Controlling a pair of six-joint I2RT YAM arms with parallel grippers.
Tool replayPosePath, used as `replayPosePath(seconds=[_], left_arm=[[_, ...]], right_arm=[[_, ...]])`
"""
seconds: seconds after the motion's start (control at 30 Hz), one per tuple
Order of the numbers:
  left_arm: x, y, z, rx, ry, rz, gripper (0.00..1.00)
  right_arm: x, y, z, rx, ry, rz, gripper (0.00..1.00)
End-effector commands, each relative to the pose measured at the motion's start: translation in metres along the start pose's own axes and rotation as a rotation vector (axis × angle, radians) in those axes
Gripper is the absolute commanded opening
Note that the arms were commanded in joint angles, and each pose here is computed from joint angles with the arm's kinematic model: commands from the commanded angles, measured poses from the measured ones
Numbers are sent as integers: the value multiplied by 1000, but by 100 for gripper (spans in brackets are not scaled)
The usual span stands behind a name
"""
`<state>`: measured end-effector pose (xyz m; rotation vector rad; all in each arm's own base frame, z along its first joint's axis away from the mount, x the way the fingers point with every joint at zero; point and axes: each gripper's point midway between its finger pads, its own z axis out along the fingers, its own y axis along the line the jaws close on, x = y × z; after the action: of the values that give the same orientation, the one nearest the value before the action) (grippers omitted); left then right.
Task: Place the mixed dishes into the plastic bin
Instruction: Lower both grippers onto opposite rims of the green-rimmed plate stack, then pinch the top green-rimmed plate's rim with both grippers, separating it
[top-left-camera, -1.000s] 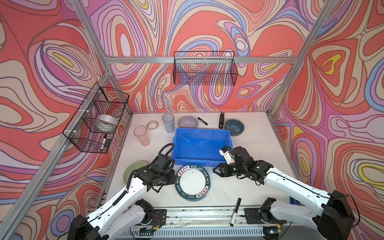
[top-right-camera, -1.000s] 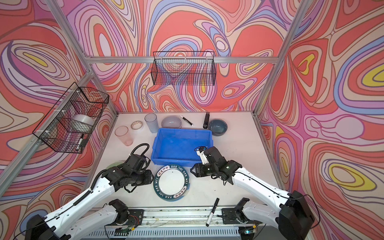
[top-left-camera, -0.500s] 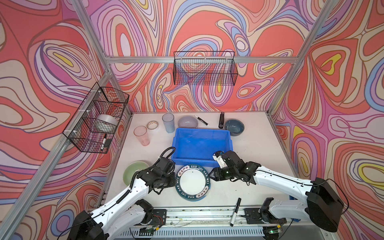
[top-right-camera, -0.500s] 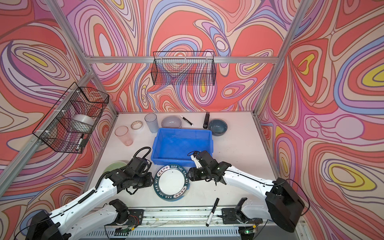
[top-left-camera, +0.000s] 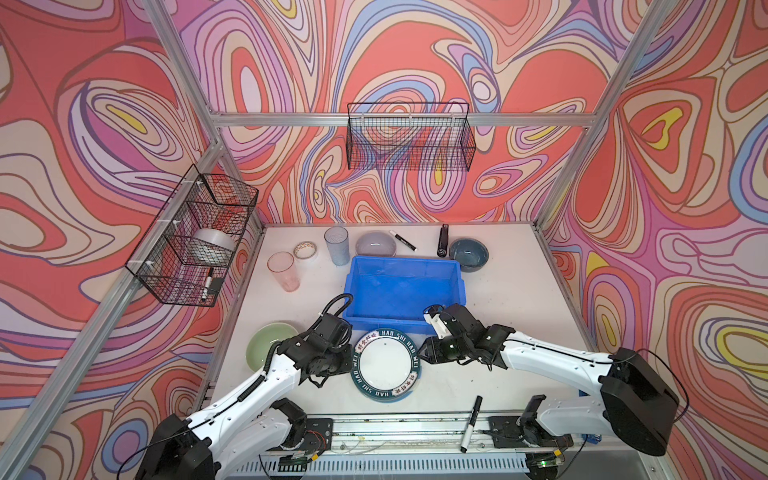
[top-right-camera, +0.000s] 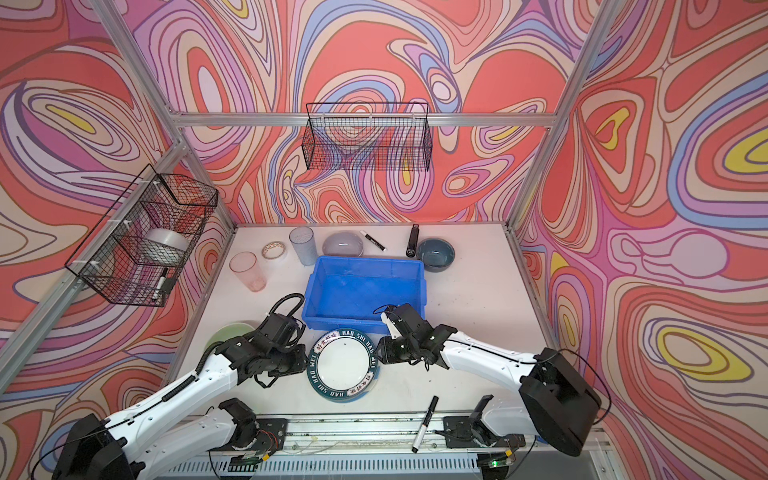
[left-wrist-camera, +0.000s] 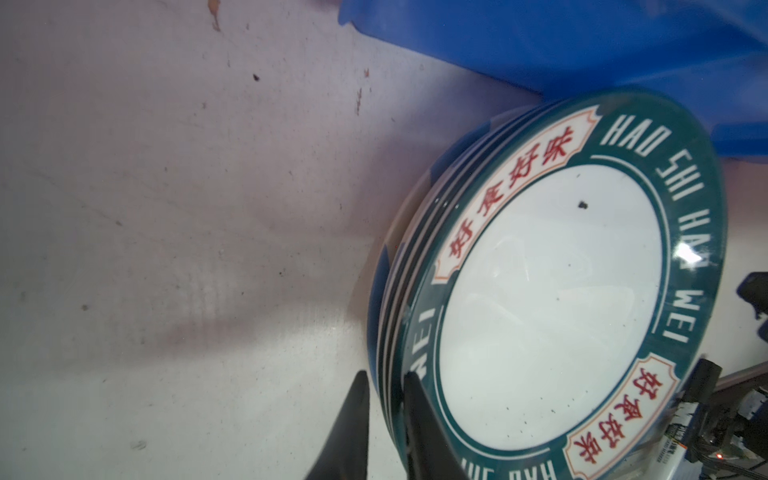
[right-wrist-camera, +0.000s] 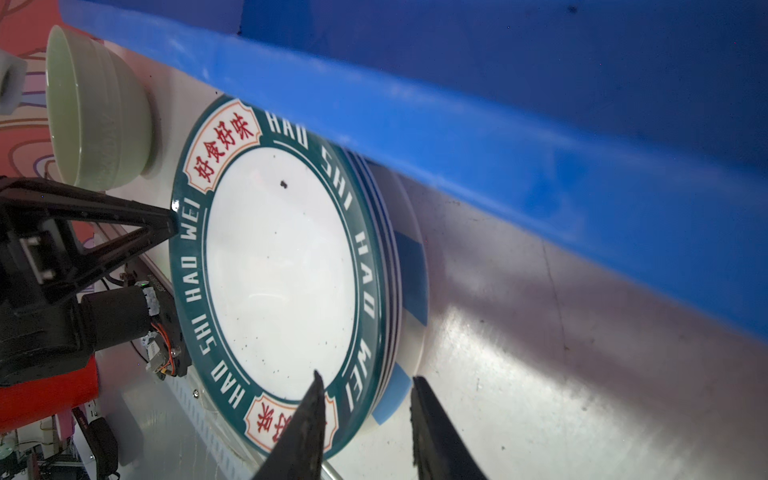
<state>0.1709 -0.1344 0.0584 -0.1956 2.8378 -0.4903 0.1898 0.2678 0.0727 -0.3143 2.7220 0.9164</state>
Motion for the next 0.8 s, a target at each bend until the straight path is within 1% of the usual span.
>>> replayPosePath(seconds=[0.0, 0.3, 0.63, 0.77], left_arm=[[13, 11, 11, -23, 38, -14, 19], [17, 13, 13, -28, 52, -16, 17], [19, 15, 16, -34, 61, -21, 15], [21, 17, 18, -38, 67, -24, 15]], right_arm=[[7, -3, 8, 9, 21, -5, 36], [10, 2, 11, -27, 30, -15, 35], [9, 8, 10, -56, 31, -16, 29], [8, 13, 7, -73, 24, -22, 28]])
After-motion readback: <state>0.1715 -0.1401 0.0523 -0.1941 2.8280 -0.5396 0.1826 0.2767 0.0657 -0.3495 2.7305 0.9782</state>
